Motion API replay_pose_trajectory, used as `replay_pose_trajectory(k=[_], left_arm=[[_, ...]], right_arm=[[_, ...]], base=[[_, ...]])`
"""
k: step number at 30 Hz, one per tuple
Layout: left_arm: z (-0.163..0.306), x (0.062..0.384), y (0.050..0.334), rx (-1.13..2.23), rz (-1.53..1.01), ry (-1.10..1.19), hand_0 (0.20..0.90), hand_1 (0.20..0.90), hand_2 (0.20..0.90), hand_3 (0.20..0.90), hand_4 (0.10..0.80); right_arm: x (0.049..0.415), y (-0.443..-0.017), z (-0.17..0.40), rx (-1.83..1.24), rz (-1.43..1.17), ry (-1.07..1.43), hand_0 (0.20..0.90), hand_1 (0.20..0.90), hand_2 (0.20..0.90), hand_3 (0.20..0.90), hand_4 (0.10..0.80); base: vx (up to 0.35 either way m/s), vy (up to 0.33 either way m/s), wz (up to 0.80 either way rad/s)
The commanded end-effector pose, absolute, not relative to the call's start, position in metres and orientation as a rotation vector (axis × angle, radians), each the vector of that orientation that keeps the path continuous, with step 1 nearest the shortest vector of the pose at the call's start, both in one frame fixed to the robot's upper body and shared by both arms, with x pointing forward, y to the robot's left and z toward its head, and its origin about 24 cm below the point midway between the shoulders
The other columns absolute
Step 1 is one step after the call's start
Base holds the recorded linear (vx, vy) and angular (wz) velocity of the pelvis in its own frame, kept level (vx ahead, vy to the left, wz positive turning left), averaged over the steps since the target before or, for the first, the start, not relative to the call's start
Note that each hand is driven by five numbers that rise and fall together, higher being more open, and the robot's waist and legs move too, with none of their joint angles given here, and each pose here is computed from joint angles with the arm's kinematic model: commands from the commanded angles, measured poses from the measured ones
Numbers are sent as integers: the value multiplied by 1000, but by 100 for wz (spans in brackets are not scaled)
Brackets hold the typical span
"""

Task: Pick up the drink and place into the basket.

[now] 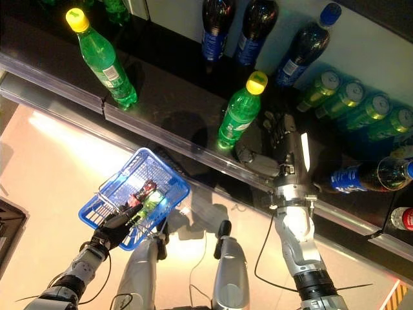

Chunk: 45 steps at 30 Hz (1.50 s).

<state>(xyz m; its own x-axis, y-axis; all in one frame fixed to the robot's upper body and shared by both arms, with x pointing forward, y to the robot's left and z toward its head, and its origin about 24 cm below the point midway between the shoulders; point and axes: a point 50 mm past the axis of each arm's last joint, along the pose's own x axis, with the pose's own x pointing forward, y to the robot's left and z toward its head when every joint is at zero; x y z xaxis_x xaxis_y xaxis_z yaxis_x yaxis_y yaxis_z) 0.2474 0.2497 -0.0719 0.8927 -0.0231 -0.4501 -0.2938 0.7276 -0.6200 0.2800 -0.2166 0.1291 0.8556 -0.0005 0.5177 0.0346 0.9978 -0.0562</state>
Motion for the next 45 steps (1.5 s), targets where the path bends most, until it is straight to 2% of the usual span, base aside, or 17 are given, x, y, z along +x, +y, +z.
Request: replay_pose_trajectory(k=[1, 34, 35, 36, 37, 45], left_arm=[[-82, 222, 253, -719, 57, 473, 300, 300, 300, 200, 100], [-78, 228, 252, -667, -8, 511, 300, 300, 300, 200, 100], [-78, 229, 251, -663, -12, 511, 300, 300, 300, 200, 100], [-78, 229, 251, -660, -14, 512, 300, 300, 300, 200, 100], [-77, 230, 251, -658, -19, 513, 300, 300, 300, 200, 100], [-77, 232, 248, -652, -35, 522, 300, 300, 300, 200, 100]], right_arm=[[274, -216, 197, -124, 29, -872, 900, 900, 900, 900, 800], [306, -202, 230, -247, 151, -850, 900, 900, 900, 900, 800], [307, -200, 231, -247, 165, -850, 865, 865, 865, 859, 759], [308, -198, 232, -249, 174, -852, 695, 695, 695, 661, 561], [309, -196, 234, -244, 192, -854, 300, 300, 300, 200, 100], [315, -191, 233, -231, 199, -835, 300, 300, 300, 200, 100]], base=[[0, 0, 0], [3, 3, 2], [69, 12, 0], [-7, 1, 5], [-79, -8, 2], [13, 11, 4]])
